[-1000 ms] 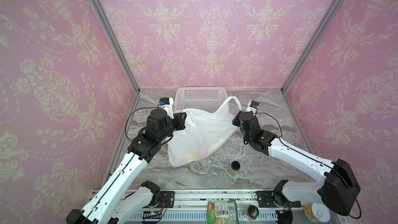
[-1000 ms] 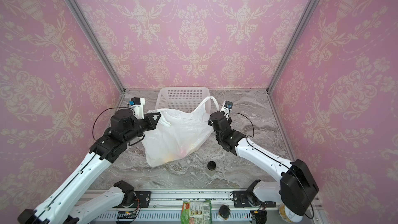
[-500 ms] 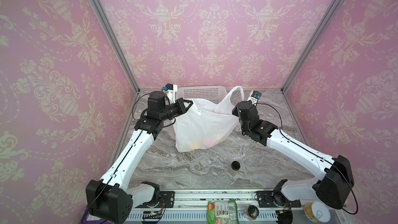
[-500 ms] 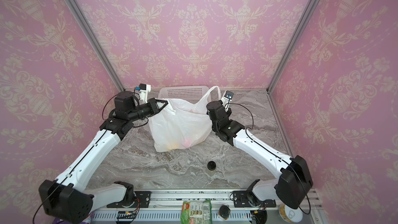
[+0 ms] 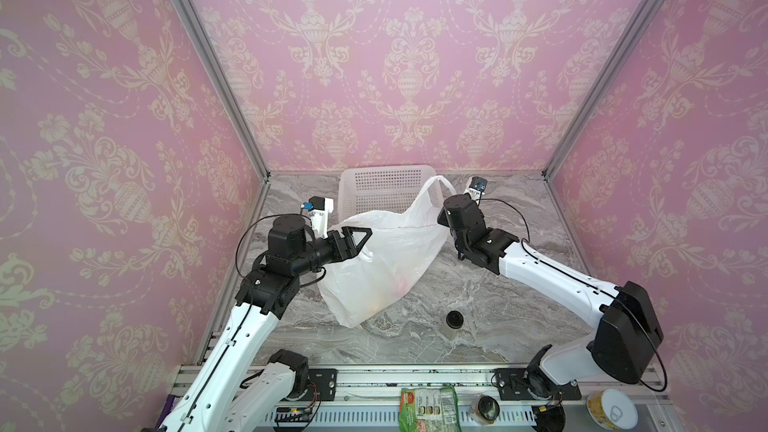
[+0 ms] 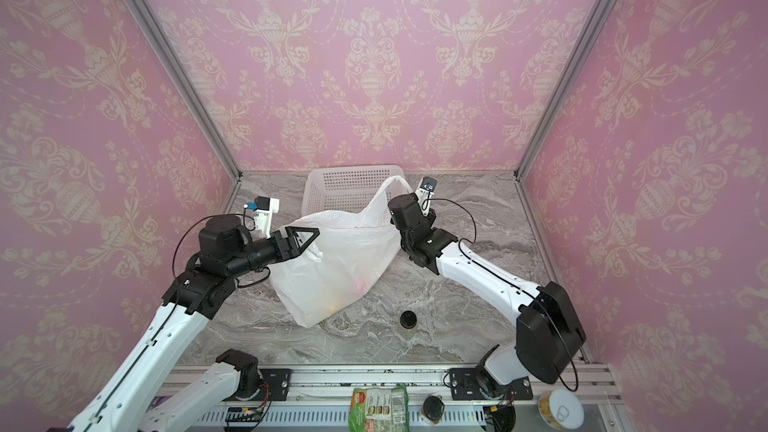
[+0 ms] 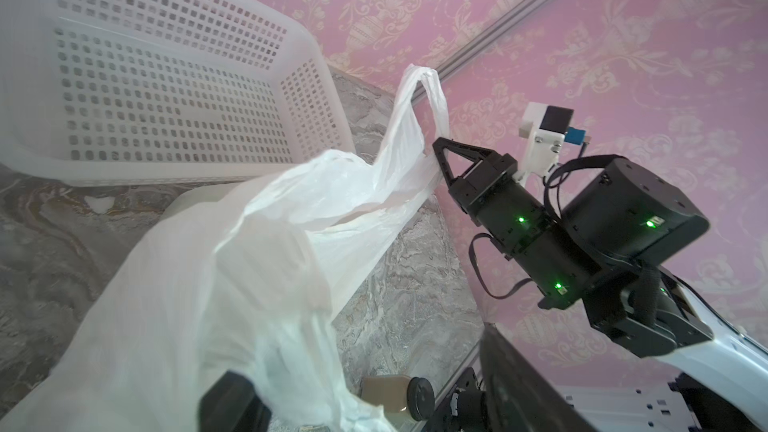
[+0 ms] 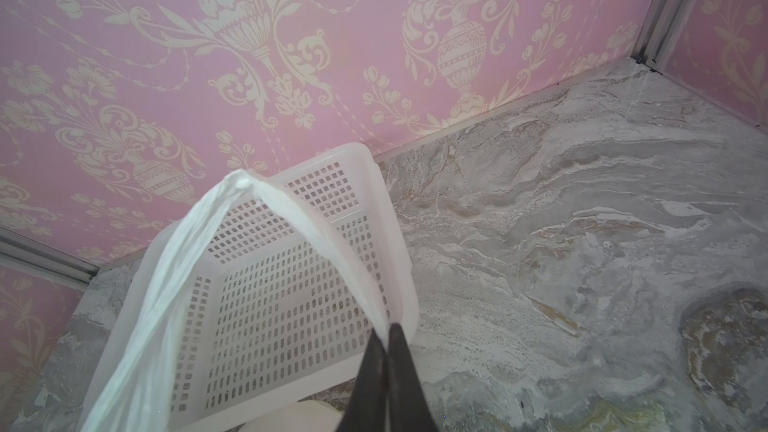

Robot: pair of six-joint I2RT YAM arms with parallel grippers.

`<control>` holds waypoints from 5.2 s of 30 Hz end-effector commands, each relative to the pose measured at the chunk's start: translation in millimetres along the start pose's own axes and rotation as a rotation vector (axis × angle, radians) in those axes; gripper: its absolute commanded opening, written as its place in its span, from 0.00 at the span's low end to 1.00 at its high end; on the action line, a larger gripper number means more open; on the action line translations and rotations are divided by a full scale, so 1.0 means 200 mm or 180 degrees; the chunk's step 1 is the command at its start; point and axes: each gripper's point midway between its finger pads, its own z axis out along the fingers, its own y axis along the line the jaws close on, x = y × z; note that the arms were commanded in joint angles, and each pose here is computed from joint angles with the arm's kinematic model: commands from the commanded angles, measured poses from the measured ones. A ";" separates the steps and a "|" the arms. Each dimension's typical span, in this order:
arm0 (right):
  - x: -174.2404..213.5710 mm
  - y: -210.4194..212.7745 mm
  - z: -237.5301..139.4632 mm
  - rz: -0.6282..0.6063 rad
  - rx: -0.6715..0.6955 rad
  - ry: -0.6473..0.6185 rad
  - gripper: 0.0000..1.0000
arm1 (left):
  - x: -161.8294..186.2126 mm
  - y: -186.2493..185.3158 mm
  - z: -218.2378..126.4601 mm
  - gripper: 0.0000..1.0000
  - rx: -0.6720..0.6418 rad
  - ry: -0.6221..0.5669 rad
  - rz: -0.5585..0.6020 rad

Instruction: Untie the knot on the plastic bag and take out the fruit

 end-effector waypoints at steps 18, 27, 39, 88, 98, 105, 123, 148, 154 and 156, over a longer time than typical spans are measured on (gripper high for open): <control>0.15 -0.08 -0.16 -0.0083 -0.0465 0.0369 0.78 | -0.37 0.07 -0.22 0.98 -0.1324 -0.0451 0.0904; 0.24 0.00 -0.21 -0.0306 -0.0832 0.0573 0.91 | -0.27 -0.01 0.17 0.99 -0.1005 0.0294 0.1460; 0.31 0.01 -0.18 -0.0460 -0.0840 0.0669 0.94 | -0.13 0.16 0.37 0.99 -0.1434 0.0897 0.1760; 0.35 0.35 -0.50 -0.0388 -0.1441 0.0914 0.97 | -0.17 0.00 0.15 0.00 -0.1027 0.0085 0.0934; 0.38 0.27 -0.63 0.0151 -0.1512 0.1110 1.00 | -0.18 0.10 0.18 0.00 -0.1208 -0.0077 0.0851; 0.57 0.55 -0.74 0.0318 -0.1945 0.1386 1.00 | -0.17 0.09 0.16 0.00 -0.1196 -0.0093 0.0849; 0.75 1.08 -0.59 -0.0939 -0.3169 0.1262 1.00 | -0.14 0.14 0.13 0.00 -0.1276 -0.0064 0.0892; 1.15 0.68 -0.81 -0.2049 -0.3865 0.1730 0.00 | -0.32 0.39 -0.14 0.06 -0.2418 -0.0488 0.0944; 1.21 0.56 -0.89 -0.2355 -0.4065 0.1813 0.00 | -0.36 0.46 -0.26 0.11 -0.2632 -0.0674 0.0809; 1.23 0.54 -0.90 -0.2412 -0.4099 0.1858 0.00 | -0.37 0.47 -0.27 0.09 -0.2682 -0.0695 0.0787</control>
